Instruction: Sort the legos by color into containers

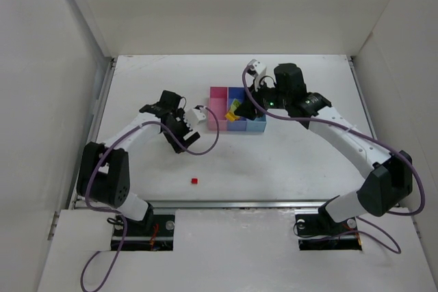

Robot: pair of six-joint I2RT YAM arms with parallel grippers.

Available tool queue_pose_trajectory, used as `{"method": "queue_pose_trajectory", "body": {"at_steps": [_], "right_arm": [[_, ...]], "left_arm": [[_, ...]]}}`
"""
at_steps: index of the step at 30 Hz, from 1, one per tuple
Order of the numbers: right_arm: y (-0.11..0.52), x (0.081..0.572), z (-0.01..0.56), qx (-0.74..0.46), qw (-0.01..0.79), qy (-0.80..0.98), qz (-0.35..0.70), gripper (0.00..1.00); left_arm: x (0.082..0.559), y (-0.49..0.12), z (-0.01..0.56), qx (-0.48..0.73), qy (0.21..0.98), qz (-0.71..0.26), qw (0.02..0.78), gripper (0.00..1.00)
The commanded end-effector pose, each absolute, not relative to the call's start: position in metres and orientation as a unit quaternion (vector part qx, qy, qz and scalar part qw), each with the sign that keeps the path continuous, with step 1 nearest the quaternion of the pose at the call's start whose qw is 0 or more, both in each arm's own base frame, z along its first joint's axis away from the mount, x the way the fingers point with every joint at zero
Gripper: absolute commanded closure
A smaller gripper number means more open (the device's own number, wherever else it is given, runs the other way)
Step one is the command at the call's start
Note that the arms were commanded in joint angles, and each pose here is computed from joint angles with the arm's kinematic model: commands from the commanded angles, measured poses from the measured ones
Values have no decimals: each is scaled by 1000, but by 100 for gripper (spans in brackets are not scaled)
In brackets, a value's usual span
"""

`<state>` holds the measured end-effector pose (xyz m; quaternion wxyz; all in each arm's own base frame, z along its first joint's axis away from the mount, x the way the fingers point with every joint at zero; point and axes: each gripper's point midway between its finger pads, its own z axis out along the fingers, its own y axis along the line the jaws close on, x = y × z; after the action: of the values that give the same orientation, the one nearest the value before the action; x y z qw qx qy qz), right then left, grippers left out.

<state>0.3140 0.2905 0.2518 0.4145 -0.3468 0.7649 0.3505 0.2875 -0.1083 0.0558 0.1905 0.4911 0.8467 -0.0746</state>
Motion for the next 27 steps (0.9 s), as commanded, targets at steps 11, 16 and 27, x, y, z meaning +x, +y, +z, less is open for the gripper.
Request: {"method": "queue_pose_trajectory", "body": {"at_steps": [11,16,27], "right_arm": [[292,326,295,-358,462,731,353,100],[294,326,305,-364,471,721,355,100],[296,346,333,-221,469,752,407,100]], "left_arm": [[330,-159,280,519,686,-81,504,0],[331,-194,341,421,673,-203,574,0],[301,-223,318,509,577,-144,621,0]]}}
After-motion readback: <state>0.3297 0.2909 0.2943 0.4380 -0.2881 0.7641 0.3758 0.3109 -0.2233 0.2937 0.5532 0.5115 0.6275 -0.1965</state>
